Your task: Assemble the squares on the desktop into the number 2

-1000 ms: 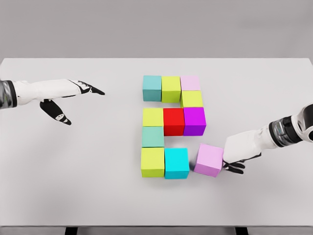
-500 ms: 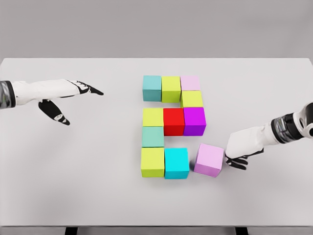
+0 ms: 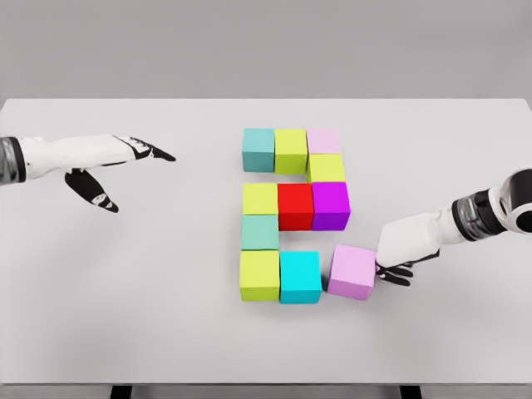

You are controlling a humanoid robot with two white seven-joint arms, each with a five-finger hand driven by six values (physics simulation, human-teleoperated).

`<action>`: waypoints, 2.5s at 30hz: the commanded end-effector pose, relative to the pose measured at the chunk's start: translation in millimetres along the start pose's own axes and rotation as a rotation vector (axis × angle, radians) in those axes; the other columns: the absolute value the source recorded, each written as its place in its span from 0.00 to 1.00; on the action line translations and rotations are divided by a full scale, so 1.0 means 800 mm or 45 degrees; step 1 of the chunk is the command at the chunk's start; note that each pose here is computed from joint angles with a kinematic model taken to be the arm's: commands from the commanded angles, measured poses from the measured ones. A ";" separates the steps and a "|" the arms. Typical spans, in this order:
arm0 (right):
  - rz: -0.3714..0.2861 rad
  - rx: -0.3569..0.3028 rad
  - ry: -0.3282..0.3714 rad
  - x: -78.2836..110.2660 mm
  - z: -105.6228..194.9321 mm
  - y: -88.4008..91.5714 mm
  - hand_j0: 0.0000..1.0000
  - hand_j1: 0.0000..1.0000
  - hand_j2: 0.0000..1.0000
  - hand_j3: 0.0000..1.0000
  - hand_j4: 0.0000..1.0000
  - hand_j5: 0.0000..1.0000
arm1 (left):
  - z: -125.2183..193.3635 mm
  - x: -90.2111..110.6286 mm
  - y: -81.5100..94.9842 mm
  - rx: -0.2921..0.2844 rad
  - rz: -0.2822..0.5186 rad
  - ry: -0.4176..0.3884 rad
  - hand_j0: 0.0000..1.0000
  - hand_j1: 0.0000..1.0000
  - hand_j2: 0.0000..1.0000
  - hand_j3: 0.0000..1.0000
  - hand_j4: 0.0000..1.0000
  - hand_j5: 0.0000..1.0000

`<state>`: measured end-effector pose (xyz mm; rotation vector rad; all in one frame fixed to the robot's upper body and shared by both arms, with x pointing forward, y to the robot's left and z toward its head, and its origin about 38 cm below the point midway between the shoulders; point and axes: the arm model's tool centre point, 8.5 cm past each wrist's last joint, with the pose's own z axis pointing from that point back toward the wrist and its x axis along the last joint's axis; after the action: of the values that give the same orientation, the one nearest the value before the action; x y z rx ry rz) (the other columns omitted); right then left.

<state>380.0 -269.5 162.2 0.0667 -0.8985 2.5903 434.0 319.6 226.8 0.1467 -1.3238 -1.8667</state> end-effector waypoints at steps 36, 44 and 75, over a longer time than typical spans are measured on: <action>0.013 -0.021 -0.003 -0.004 -0.006 -0.014 0.10 0.10 0.10 0.10 0.10 0.10 | 0.001 0.000 0.001 0.004 0.007 0.000 1.00 1.00 1.00 1.00 1.00 1.00; 0.019 -0.023 -0.010 -0.002 -0.009 -0.017 0.10 0.10 0.10 0.10 0.10 0.10 | -0.001 0.000 0.002 0.008 0.007 -0.004 1.00 1.00 1.00 1.00 1.00 1.00; -0.008 -0.313 0.334 -0.056 0.128 -0.053 1.00 1.00 1.00 1.00 1.00 1.00 | 0.001 0.002 0.003 0.017 0.022 -0.015 1.00 1.00 1.00 1.00 1.00 1.00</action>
<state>426.9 -315.3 252.0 -0.3039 -1.0795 2.4032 433.7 318.7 229.1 0.1334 -1.3395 -1.8536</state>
